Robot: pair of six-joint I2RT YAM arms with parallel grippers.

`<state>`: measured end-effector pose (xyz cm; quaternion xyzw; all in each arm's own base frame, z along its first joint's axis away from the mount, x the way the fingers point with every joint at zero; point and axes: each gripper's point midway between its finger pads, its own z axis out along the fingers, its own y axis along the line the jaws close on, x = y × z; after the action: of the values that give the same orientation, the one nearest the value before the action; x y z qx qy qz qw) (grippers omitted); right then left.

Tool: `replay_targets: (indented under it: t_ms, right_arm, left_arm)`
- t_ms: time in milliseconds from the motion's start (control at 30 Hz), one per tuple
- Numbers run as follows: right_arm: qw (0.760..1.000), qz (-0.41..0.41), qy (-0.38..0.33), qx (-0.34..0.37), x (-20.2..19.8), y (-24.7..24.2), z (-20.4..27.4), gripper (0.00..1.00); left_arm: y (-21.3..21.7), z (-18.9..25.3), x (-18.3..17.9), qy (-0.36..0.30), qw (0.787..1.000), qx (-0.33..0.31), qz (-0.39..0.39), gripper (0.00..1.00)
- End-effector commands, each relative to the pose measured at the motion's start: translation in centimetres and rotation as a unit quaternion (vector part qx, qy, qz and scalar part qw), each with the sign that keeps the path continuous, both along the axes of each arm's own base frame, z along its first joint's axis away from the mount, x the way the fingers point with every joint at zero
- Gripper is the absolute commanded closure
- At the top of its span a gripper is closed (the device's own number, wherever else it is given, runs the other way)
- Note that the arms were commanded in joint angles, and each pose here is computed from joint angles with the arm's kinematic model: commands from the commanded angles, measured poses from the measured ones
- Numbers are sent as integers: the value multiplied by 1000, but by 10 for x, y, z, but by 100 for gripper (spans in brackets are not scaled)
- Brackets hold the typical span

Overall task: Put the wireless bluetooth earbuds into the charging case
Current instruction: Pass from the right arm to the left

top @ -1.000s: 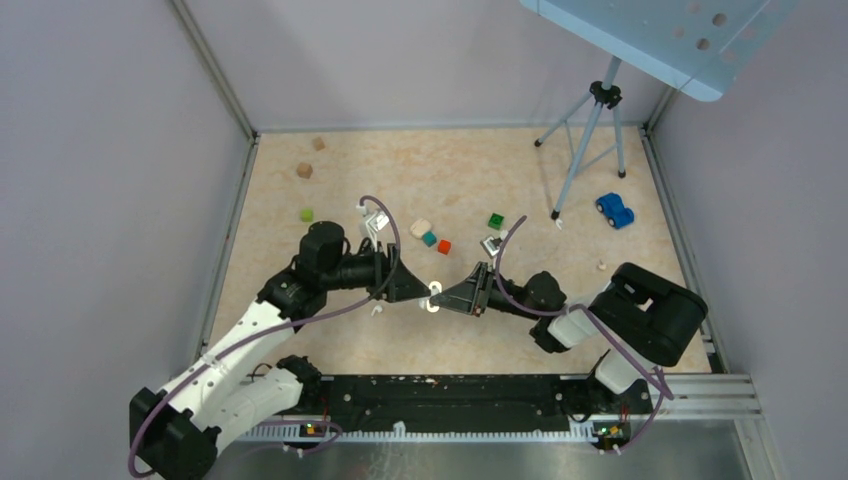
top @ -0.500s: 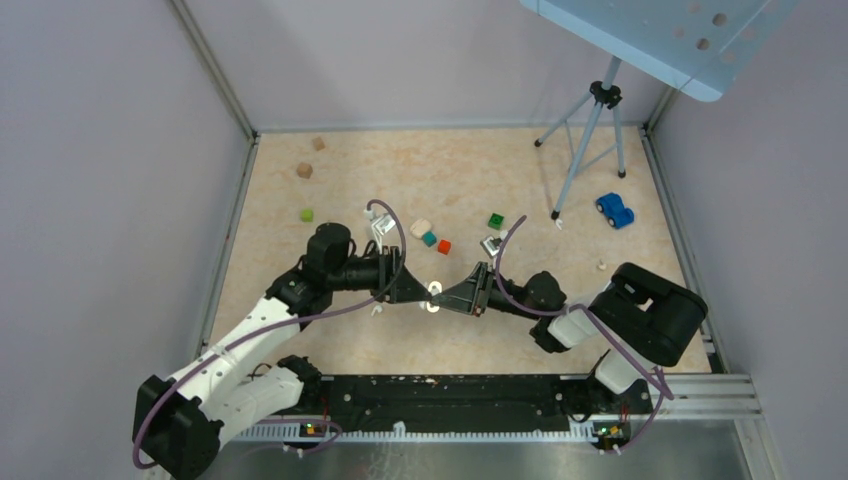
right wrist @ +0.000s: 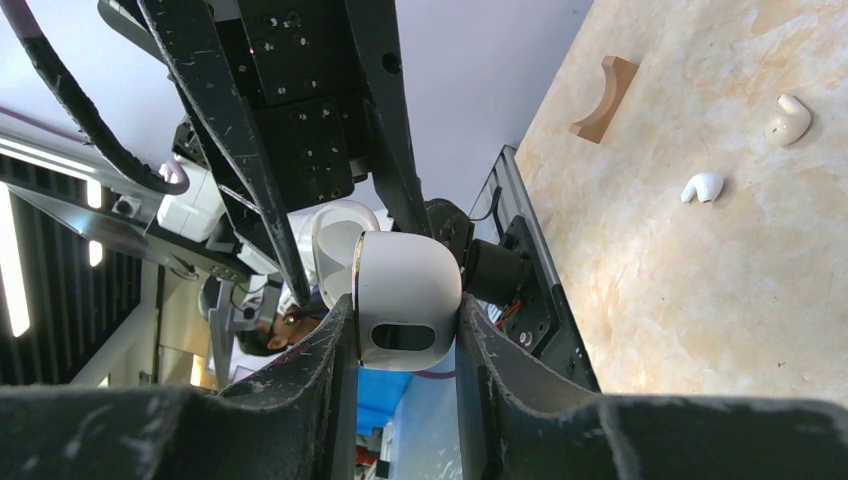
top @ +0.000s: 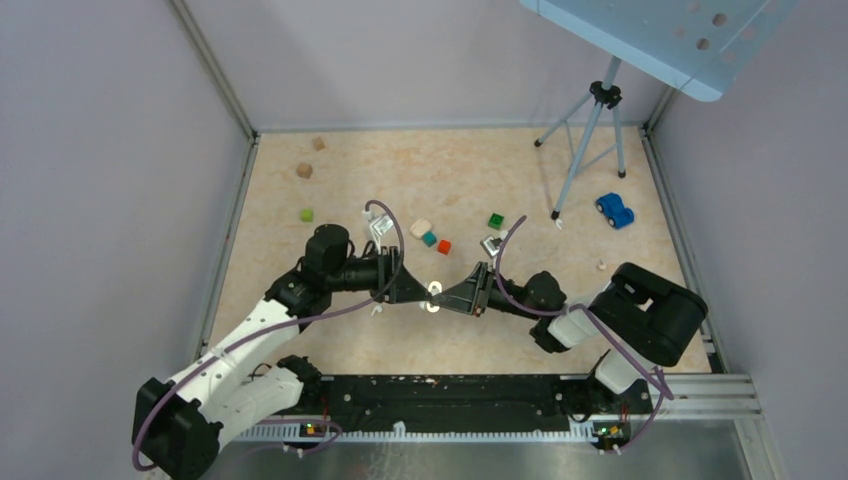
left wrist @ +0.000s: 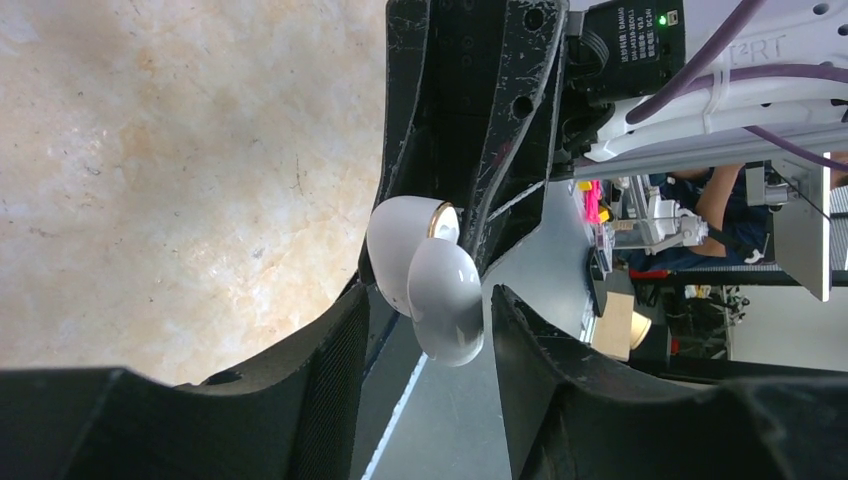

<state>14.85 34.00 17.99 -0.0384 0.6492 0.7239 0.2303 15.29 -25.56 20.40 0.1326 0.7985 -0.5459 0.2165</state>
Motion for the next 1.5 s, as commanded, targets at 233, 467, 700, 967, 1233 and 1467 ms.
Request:
replay_targets:
  t_ms: [233,467,700,967,1233,1467]
  right_arm:
    - [995,0,-70,71,-6,-8,42,100]
    - [995,-1,-68,67,-6,-8,41,100]
    - [996,-1,-68,66,-4,-6,41,100]
    - [996,-1,-66,67,-3,-5,40,100]
    - [996,1,-61,71,-3,-5,40,100]
    - [996,0,-58,72,-4,-6,39,100]
  left_arm:
    - [0,14,1,-30,999,-22,-4,52]
    - [1,10,0,-27,999,-19,0,53]
    - [4,12,-4,-37,999,-23,2,34]
    - [5,17,-5,-42,999,-30,5,37]
    - [4,17,-1,-44,999,-26,11,39]
    - [2,17,-2,-34,999,-36,7,46]
